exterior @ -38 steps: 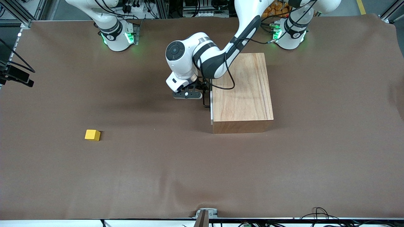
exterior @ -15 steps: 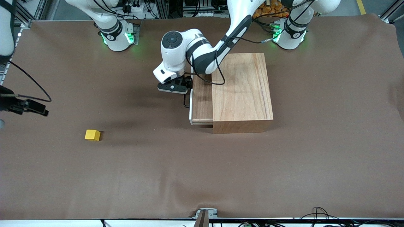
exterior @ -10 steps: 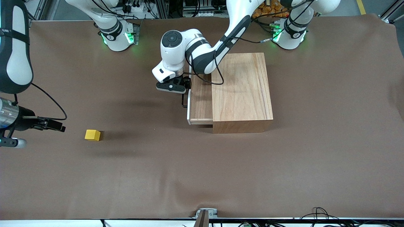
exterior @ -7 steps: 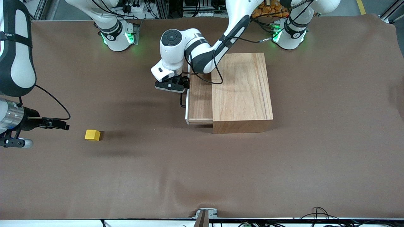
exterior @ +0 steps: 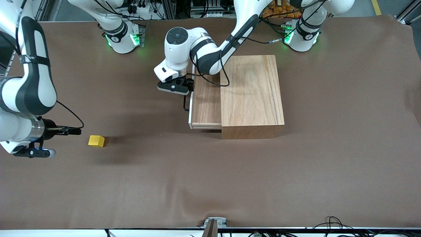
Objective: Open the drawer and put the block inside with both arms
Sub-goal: 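Reach the right gripper to the yellow cube while the left gripper holds the handle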
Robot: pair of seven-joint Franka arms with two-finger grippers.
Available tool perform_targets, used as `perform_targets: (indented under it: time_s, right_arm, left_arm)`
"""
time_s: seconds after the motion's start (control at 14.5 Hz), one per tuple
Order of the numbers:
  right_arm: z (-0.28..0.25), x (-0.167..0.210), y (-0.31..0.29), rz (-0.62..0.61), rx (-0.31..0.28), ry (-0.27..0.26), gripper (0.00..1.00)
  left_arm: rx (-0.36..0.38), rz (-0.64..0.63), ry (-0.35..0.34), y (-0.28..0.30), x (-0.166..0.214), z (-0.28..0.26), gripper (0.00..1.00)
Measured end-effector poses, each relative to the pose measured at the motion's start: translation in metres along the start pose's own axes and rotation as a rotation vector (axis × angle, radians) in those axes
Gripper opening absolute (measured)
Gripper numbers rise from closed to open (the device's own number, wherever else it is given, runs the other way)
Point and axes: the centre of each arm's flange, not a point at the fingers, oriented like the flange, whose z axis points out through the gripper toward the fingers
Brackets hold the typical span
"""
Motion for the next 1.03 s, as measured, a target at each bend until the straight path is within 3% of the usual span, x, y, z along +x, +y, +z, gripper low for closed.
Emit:
perform_targets:
  time_s: [0.21,0.55,1.03]
  right_arm:
    - [0.027,0.013,0.019,-0.046,0.010,-0.003,1.00]
    - [0.077,0.041,-0.026,-0.046,-0.007,0.031,1.00]
    - [0.128,0.039,-0.002,-0.080,-0.024,0.053,1.00]
  left_arm:
    - [-0.019,0.002,0.013,0.003,-0.001,0.004,1.00]
    - [-0.023,0.001,0.020,0.004,-0.002,0.012,1.00]
    - [-0.011,0.003,0.010,0.006,-0.002,0.010,1.00]
